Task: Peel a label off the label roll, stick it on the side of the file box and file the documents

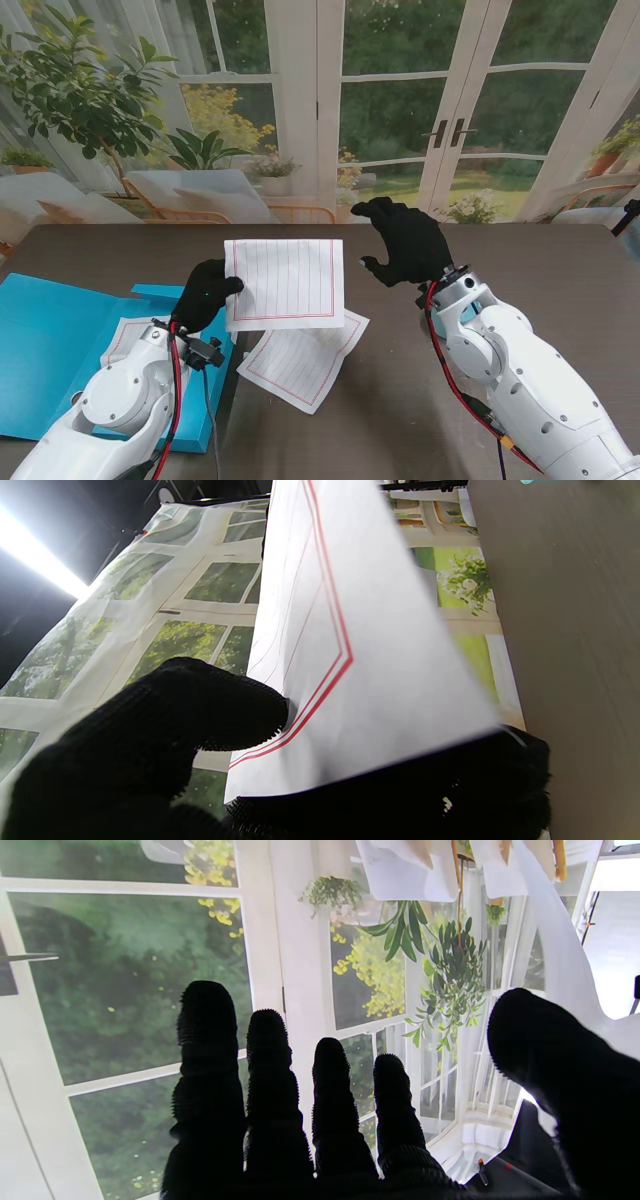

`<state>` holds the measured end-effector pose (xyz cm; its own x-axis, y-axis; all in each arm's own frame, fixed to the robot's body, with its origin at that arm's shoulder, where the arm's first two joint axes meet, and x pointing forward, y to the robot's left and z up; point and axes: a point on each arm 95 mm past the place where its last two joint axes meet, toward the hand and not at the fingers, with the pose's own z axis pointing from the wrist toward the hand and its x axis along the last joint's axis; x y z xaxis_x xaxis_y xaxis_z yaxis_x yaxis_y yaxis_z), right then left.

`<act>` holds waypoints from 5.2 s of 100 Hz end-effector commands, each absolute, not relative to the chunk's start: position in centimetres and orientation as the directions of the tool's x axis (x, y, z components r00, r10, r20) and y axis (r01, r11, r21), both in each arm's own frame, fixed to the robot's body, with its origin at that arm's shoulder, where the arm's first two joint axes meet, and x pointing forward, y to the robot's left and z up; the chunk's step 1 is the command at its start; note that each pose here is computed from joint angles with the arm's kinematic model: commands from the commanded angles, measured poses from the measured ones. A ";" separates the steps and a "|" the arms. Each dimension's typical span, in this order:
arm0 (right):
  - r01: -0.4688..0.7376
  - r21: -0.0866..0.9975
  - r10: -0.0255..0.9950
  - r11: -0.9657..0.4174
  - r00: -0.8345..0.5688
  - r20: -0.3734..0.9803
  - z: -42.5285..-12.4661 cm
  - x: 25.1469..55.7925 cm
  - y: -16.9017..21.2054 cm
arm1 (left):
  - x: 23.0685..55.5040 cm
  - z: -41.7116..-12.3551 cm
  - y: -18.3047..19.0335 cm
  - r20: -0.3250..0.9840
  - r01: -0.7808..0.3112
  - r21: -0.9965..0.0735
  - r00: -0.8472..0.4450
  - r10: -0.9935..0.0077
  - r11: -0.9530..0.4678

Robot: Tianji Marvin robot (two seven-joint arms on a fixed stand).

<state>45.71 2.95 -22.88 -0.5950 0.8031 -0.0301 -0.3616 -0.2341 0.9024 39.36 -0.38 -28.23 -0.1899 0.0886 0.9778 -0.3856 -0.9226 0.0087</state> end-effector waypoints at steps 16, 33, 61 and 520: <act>-0.346 0.911 0.807 -0.226 -0.590 -0.023 -23.3 46.1 2.4 | 38.0 -27.1 2.9 0.982 -0.382 -0.097 -0.189 -0.025 -0.919; -0.342 0.910 0.799 -0.235 -0.601 -0.020 -23.4 45.9 2.6 | 36.8 -26.6 5.5 0.979 -0.357 -0.164 -0.174 -0.107 -0.920; -0.333 0.908 0.790 -0.254 -0.614 -0.004 -23.6 45.4 2.8 | 34.3 -27.1 9.7 0.959 -0.277 -0.279 -0.129 -0.252 -0.919; -0.114 0.950 0.732 -0.290 -0.665 0.144 -29.1 42.9 3.8 | 36.0 -28.1 3.7 0.720 -0.256 -0.692 -0.307 -0.622 -0.675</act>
